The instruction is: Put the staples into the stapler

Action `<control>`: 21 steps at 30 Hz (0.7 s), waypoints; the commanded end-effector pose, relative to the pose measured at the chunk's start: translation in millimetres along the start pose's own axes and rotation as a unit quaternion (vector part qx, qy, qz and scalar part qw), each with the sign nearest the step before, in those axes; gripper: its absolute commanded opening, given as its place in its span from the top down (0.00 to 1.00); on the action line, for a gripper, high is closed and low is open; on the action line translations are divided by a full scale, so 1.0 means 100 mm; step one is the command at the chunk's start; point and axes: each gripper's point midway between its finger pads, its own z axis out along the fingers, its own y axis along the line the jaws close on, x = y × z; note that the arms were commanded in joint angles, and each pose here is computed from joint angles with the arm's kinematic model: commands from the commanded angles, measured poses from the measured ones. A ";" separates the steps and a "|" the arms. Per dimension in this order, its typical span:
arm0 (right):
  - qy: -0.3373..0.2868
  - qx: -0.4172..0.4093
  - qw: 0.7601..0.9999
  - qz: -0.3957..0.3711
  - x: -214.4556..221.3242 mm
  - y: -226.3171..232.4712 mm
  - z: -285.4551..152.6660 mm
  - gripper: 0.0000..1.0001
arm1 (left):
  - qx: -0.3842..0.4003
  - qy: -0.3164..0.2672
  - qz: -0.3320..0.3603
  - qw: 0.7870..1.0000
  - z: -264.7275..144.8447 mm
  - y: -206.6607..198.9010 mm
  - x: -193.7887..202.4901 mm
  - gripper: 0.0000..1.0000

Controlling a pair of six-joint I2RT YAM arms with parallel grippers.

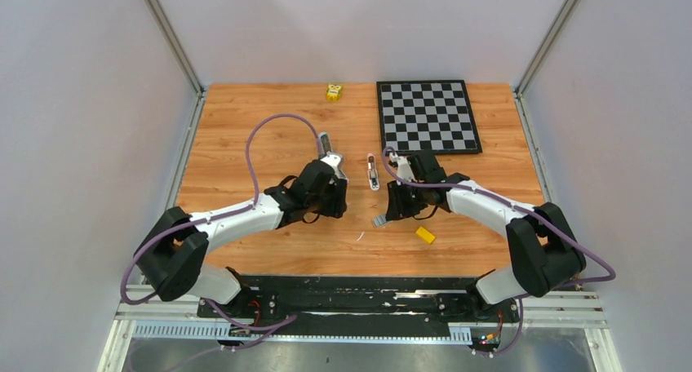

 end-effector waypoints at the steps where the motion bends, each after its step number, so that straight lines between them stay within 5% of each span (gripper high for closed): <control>1: -0.021 -0.029 0.999 0.015 -0.04 0.06 0.01 0.71 | 0.141 -0.020 -0.011 0.990 0.02 -0.71 -0.12 0.47; 21: -0.010 -0.029 0.999 0.016 -0.03 -0.01 0.18 0.64 | 0.227 -0.032 -0.063 0.971 0.38 -1.05 0.07 0.52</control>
